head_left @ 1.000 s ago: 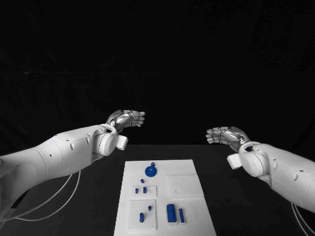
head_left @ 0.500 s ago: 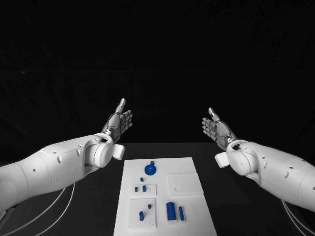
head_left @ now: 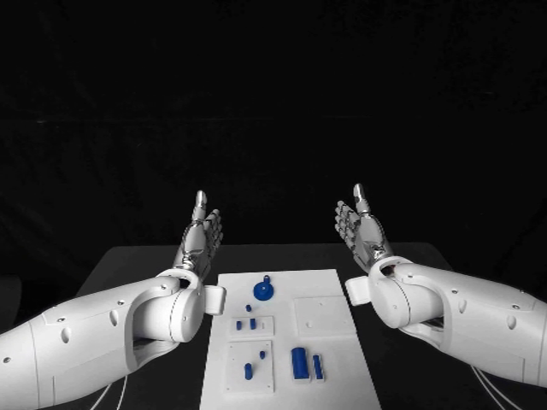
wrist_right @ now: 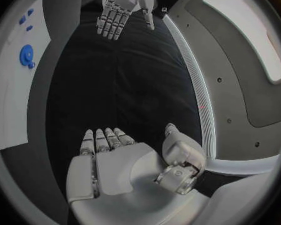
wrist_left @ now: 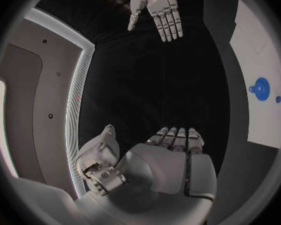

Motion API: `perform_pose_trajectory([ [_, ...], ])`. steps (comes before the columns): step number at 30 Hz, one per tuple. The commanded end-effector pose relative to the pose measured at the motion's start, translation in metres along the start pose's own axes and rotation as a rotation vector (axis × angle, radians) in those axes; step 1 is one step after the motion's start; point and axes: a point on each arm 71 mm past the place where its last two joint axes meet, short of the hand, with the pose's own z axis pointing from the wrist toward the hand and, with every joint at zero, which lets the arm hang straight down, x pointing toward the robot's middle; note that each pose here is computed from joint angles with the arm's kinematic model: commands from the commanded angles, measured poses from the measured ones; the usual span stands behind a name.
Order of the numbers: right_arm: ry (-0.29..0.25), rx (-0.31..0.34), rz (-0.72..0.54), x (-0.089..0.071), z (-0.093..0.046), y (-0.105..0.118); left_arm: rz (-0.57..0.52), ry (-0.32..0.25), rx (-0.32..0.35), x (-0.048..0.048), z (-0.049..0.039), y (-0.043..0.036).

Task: Assemble the parts on the task board

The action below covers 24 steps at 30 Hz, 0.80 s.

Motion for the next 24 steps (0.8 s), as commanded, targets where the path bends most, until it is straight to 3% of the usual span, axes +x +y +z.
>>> perform_pose_trajectory([
  [1, -0.161, -0.04, 0.011, -0.003, -0.012, 0.005, 0.039, -0.111, 0.057, -0.0018, -0.0071, -0.0051],
  [8, -0.187, -0.035, 0.021, 0.004, -0.027, 0.008, 0.038, -0.114, 0.058, 0.0002, -0.0102, -0.0054],
  [24, -0.189, -0.035, 0.021, 0.004, -0.028, 0.008, 0.038, -0.114, 0.058, 0.0002, -0.0102, -0.0054],
])
